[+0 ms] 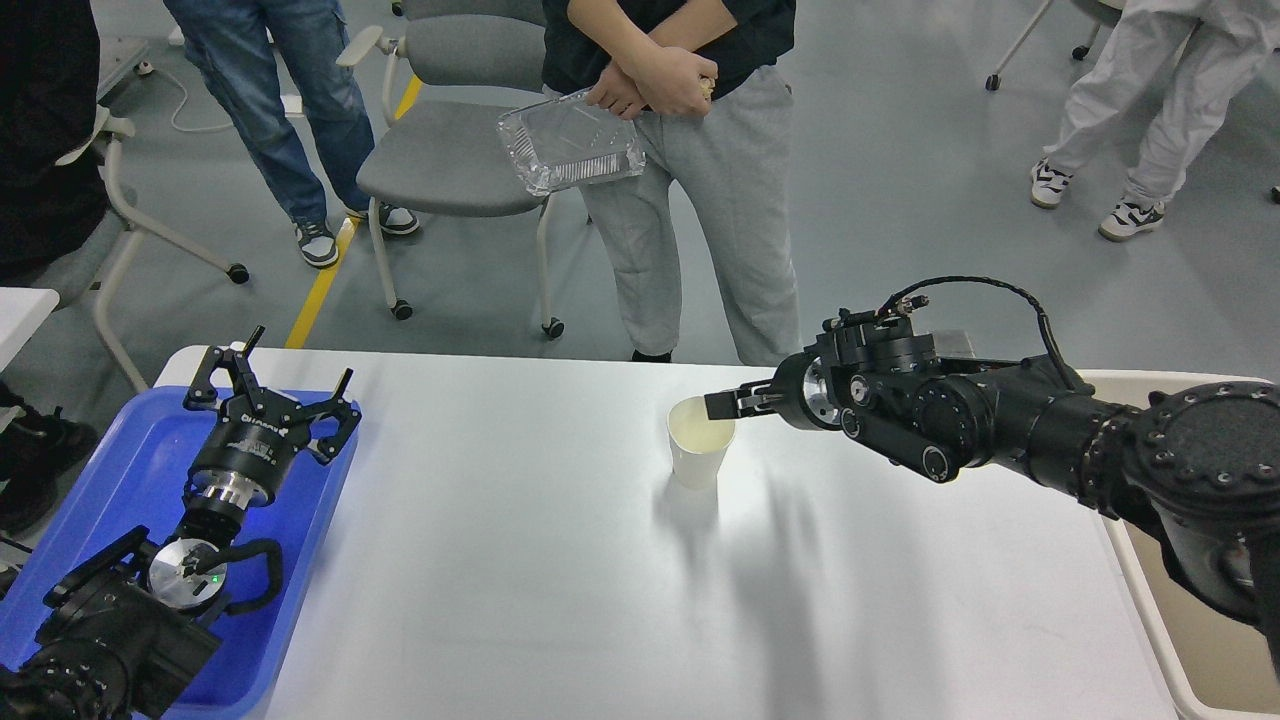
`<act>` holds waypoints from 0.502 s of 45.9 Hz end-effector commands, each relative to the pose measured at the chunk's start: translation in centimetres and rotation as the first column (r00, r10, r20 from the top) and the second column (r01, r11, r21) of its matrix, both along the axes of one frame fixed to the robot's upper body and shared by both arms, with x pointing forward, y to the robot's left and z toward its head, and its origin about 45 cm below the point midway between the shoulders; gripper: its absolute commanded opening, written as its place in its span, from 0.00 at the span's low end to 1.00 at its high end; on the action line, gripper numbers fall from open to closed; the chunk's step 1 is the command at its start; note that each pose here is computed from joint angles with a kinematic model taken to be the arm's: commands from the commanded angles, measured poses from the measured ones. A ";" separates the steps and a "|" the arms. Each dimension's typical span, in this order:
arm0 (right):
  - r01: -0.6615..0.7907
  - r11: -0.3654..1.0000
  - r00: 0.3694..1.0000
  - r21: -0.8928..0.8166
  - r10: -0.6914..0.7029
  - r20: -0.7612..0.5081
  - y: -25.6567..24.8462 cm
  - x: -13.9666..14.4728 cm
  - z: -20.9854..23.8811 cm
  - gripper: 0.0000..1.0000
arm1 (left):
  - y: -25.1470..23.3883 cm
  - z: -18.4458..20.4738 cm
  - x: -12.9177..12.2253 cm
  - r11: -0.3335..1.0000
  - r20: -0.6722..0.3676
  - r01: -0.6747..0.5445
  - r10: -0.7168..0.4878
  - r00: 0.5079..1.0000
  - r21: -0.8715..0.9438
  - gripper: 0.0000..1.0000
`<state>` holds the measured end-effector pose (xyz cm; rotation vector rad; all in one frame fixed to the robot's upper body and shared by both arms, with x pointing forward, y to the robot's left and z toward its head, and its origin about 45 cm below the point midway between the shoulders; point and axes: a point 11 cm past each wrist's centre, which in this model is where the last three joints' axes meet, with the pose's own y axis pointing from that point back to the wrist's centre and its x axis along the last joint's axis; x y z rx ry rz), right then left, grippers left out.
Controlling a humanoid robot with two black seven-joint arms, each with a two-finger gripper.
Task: Tidy desktop
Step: 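Position the right gripper at the cup rim and close on it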
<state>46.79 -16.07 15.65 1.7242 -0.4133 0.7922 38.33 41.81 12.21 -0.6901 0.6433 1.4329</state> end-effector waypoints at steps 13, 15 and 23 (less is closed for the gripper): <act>0.099 0.986 0.992 0.136 -0.088 -0.085 0.5 -1.0 -1.7 0.94 | 0.0 0.0 0.0 1.000 0.000 0.001 -0.001 1.000 0.001 1.00; 0.097 0.985 0.992 0.144 -0.084 -0.089 0.8 -1.1 -1.6 0.94 | 0.0 0.0 0.0 1.000 0.000 0.000 0.000 1.000 0.000 1.00; 0.083 0.980 0.995 0.179 -0.071 -0.073 1.9 -0.6 -0.2 0.95 | 0.0 0.0 0.0 1.000 0.000 0.001 -0.001 1.000 0.001 1.00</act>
